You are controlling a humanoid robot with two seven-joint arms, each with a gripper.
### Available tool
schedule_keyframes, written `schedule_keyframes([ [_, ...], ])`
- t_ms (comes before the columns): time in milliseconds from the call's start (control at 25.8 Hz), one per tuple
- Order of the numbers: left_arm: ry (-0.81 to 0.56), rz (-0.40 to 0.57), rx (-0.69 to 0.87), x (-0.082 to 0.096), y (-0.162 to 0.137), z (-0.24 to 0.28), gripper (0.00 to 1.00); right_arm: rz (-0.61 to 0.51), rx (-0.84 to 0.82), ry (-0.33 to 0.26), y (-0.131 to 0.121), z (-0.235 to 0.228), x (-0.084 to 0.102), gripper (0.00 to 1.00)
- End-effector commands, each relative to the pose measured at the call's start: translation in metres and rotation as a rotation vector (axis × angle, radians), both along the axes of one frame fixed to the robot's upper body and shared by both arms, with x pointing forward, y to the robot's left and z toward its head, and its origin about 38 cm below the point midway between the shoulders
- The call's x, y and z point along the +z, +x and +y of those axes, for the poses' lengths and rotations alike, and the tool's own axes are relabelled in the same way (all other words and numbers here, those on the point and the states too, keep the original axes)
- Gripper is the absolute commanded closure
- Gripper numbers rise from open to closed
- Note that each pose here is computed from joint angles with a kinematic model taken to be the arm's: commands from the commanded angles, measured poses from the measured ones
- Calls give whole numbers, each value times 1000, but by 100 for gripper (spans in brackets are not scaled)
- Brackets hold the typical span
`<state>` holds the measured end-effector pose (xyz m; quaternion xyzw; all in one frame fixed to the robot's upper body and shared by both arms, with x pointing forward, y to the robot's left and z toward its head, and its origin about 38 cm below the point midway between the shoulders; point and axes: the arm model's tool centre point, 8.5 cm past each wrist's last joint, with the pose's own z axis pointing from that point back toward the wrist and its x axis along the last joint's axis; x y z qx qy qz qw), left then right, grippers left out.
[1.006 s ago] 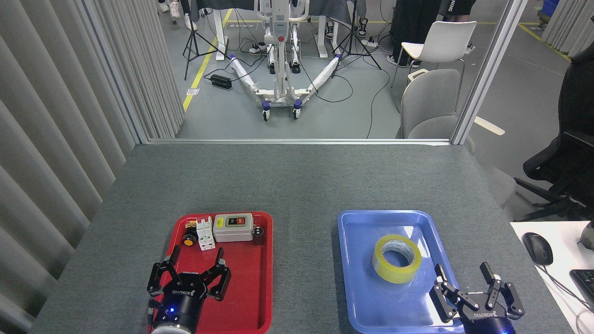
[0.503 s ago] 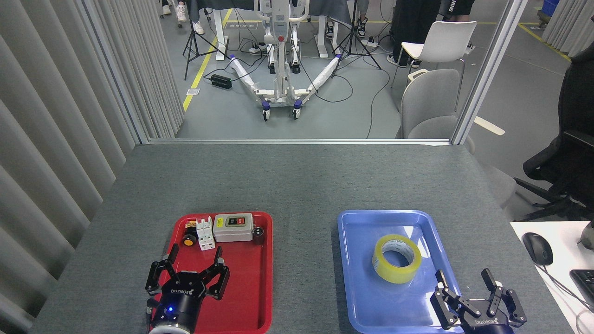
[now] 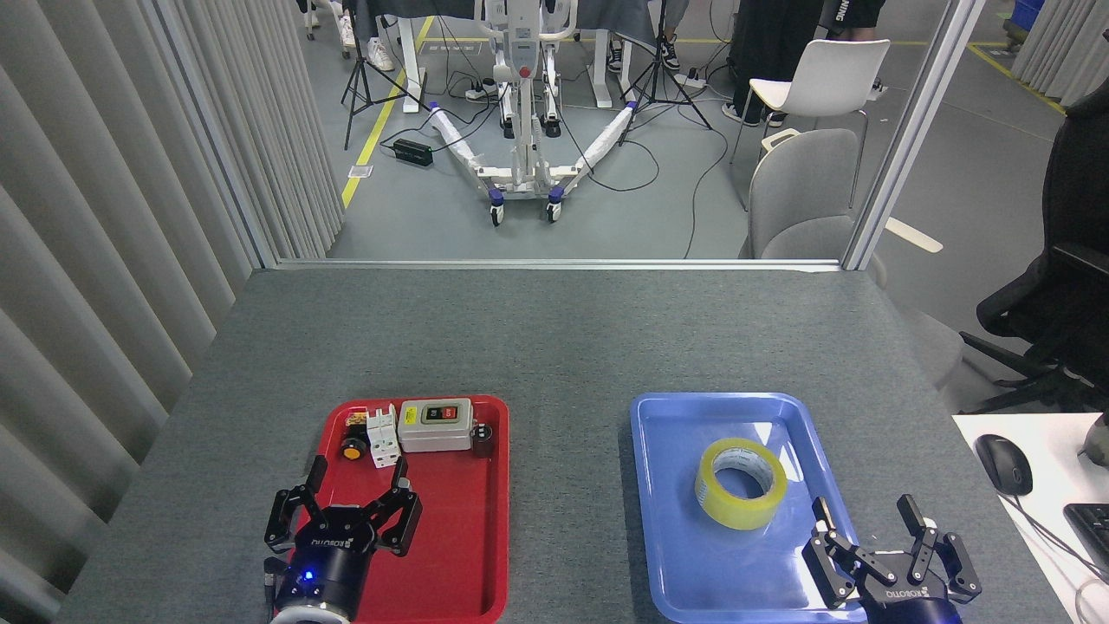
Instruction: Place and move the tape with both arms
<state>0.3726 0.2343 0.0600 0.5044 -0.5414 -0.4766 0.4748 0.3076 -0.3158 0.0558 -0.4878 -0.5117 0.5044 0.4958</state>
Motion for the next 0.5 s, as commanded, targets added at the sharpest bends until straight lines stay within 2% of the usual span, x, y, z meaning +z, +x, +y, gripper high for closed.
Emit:
schedule_keyframes([
  [0, -109, -7, 4, 2, 0, 4, 0, -3, -5, 0, 0, -1, 0, 0],
  [464, -95, -13, 6, 4, -1, 7, 0, -1, -1, 2, 0, 1, -1, 0],
])
